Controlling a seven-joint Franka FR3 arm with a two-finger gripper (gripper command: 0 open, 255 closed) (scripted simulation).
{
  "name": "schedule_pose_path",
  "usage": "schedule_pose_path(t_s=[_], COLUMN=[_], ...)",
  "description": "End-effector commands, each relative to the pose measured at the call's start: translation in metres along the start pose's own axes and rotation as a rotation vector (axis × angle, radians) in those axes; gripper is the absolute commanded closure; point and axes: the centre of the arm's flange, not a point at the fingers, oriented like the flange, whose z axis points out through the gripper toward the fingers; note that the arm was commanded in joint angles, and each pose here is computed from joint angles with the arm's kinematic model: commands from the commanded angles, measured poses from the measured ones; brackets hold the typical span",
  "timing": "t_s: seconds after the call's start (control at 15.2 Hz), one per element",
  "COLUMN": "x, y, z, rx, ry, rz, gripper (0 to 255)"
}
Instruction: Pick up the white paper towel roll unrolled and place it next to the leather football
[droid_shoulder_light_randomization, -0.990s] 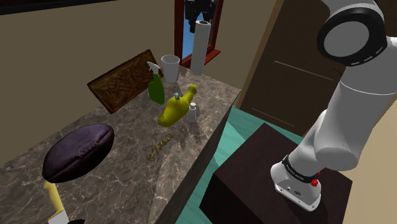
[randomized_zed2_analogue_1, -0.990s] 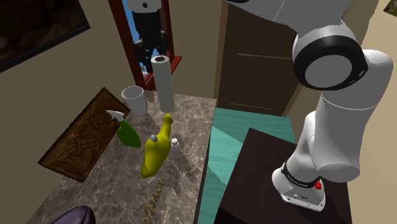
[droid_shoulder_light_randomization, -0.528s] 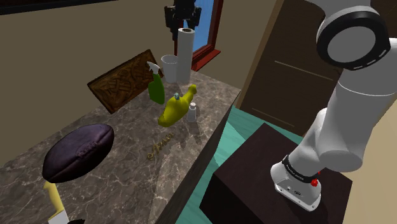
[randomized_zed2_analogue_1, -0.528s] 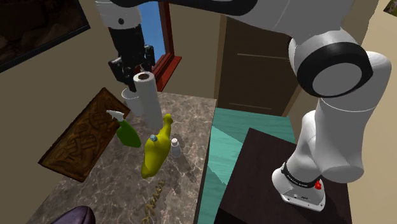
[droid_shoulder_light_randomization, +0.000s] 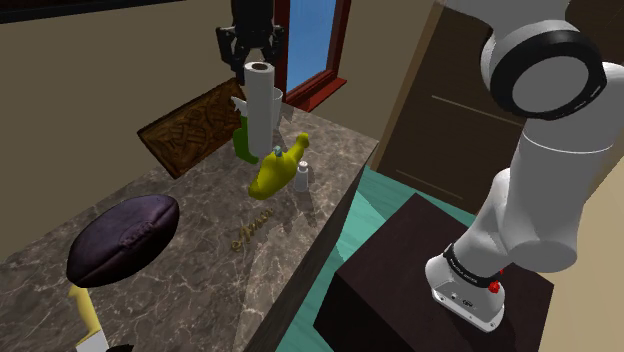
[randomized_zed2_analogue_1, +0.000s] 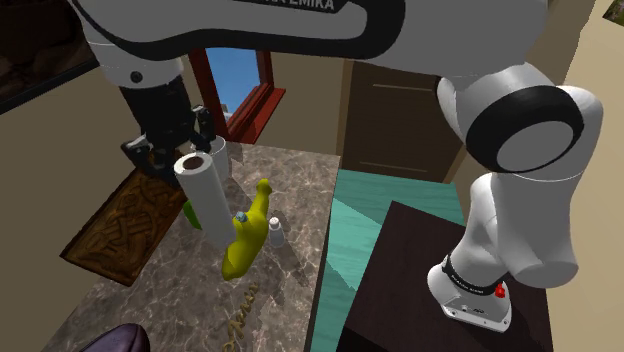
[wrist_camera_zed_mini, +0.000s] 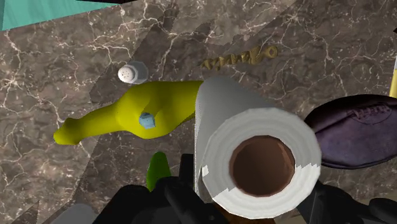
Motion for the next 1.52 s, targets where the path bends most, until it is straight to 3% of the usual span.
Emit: schedule_pose_path(t_s=[0.0, 0.46, 1.45], x=[-0.003, -0.015, -0.012], y=[-0.025, -0.117, -0.113], z=[0.005, 0.025, 0.104], rx=[0.001, 0.001, 0.001], ry=[0.001, 0.001, 0.001], rz=[0.001, 0.001, 0.001], gripper=[255, 255, 255])
